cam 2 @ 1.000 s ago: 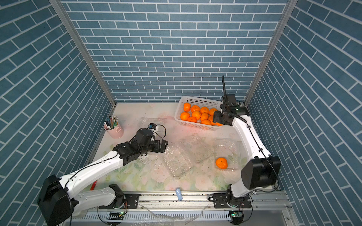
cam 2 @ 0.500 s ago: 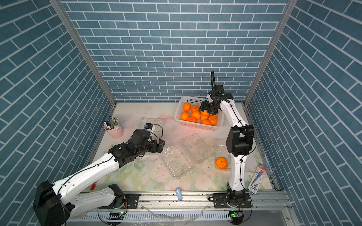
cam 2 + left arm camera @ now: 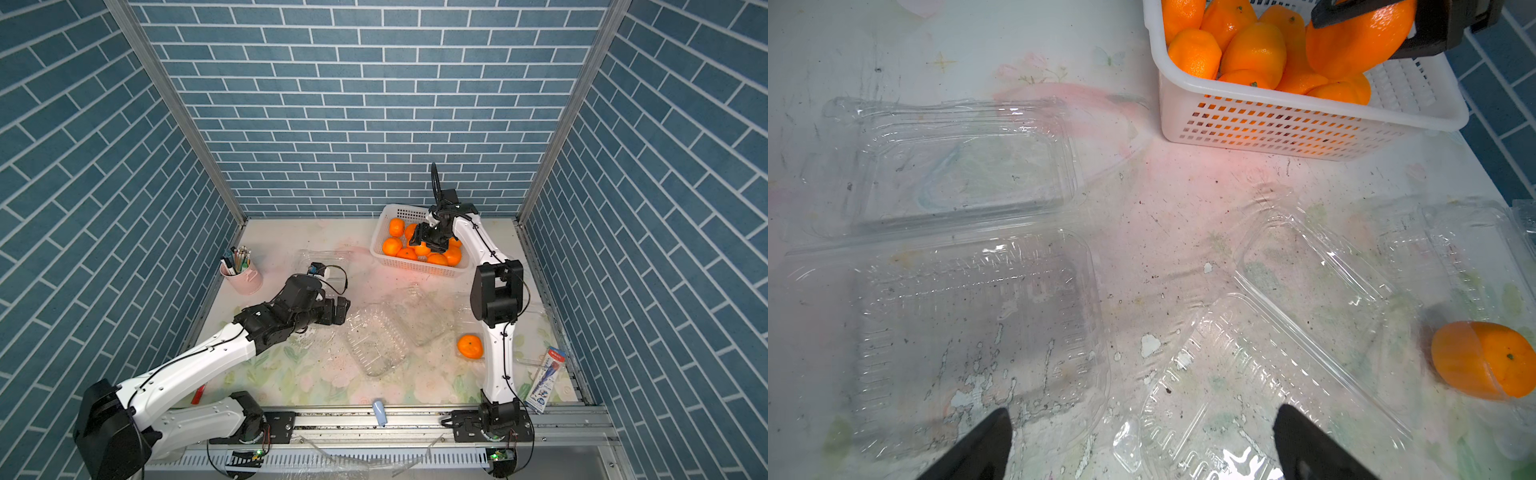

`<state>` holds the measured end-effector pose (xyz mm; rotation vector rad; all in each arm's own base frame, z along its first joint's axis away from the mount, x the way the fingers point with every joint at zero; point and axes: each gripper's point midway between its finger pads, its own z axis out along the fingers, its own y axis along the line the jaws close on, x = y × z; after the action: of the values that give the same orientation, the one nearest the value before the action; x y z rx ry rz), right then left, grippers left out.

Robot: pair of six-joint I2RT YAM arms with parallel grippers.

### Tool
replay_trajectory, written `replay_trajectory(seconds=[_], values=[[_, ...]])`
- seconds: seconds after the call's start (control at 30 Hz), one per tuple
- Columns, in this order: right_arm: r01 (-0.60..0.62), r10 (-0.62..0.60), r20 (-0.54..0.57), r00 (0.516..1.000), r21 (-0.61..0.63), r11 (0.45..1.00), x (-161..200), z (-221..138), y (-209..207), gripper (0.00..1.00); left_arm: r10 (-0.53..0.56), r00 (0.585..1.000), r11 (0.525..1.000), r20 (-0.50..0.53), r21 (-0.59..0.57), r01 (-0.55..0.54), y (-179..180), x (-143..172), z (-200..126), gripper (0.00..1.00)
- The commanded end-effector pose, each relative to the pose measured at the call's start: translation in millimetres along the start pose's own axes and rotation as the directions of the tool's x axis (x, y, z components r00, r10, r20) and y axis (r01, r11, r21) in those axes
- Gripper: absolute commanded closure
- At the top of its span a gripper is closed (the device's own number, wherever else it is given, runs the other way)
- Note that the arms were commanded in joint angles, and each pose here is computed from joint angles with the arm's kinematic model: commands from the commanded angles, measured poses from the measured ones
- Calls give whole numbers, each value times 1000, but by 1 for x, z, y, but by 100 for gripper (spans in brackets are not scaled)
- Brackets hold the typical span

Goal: Take oranges out of containers
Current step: Place the orange in the basket.

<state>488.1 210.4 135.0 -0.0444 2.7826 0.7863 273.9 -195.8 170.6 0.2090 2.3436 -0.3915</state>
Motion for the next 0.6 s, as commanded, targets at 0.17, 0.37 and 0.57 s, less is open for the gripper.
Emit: replay_trajectory(seconds=[0.17, 0.37, 0.57], values=[[-61, 63, -36, 997, 41, 997, 0, 17, -14, 63, 4, 1000, 1000, 5, -8, -4, 3, -3, -3, 1], [-87, 89, -25, 996, 81, 993, 0, 22, -25, 51, 5, 1000, 1000, 16, -8, -5, 3, -4, -5, 1], [-105, 107, -10, 994, 97, 990, 1, 23, -28, 32, 9, 1000, 1000, 16, -4, -8, 2, -4, -6, 1]])
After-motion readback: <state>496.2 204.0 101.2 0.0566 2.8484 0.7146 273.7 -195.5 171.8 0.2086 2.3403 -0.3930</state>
